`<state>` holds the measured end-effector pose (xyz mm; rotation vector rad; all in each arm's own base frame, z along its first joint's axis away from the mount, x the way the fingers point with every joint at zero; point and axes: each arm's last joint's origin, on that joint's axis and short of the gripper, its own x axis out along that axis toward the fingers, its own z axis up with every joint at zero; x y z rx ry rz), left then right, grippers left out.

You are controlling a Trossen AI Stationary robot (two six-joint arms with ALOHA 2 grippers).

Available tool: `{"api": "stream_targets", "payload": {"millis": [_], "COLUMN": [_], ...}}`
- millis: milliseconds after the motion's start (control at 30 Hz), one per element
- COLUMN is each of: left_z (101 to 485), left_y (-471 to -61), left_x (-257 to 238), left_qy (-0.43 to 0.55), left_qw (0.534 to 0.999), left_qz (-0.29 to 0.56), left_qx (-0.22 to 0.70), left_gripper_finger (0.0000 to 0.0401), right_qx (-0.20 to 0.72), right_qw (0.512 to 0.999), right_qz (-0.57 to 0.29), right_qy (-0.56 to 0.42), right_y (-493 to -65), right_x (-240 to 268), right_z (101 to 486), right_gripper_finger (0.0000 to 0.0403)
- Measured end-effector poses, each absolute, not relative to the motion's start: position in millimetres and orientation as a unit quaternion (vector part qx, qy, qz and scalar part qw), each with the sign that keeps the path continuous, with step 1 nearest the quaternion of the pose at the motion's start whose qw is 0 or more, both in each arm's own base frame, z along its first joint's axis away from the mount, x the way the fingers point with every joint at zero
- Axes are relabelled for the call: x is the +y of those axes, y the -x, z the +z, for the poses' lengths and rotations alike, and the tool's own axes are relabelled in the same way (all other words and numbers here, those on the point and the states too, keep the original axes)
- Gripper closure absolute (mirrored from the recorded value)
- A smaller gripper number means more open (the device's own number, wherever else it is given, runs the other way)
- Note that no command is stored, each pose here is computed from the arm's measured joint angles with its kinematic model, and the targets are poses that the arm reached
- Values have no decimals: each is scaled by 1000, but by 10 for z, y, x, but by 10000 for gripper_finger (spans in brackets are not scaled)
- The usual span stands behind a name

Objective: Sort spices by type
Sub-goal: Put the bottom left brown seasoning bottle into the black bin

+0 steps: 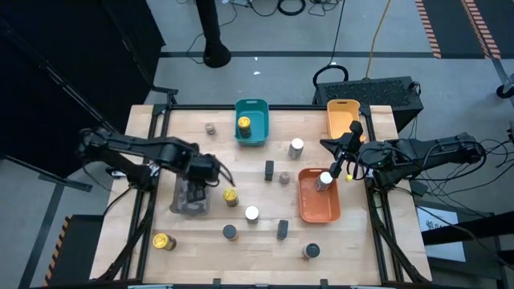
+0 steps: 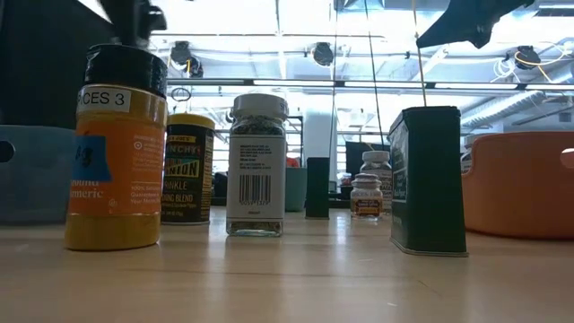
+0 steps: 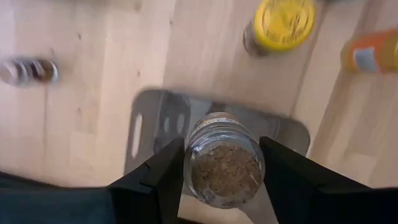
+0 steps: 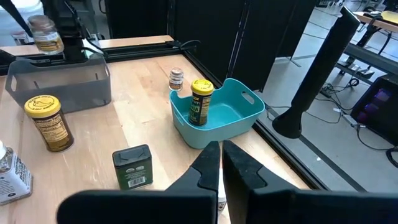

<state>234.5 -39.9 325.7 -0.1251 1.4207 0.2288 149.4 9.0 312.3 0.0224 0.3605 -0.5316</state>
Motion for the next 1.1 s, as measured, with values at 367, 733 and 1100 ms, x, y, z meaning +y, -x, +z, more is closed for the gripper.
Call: {"api": "stream_targets", "payload": {"millis": [367,733,1100], "left_z": [2725,2143,1959], "left_y": [-1931,-1904,-1907], "left_x": [-289,-114,33], "left_qy": [91,113,122], "left_qw": [769,783,783], "left_qz": [144,157,172], "left_qx": [617,591,585], "left_gripper_finger": [214,214,214], "right_qx": [178,178,178], "right_qw": [949,949,949], "right_qz": [-261,-261,-261], "right_qy": [-12,-8,-8], "right_y": [-1543,-1557,-1557], "right_x": [99,102,102], "right_z": [3111,3111,3111], "right_gripper_finger": [403,403,403]}}
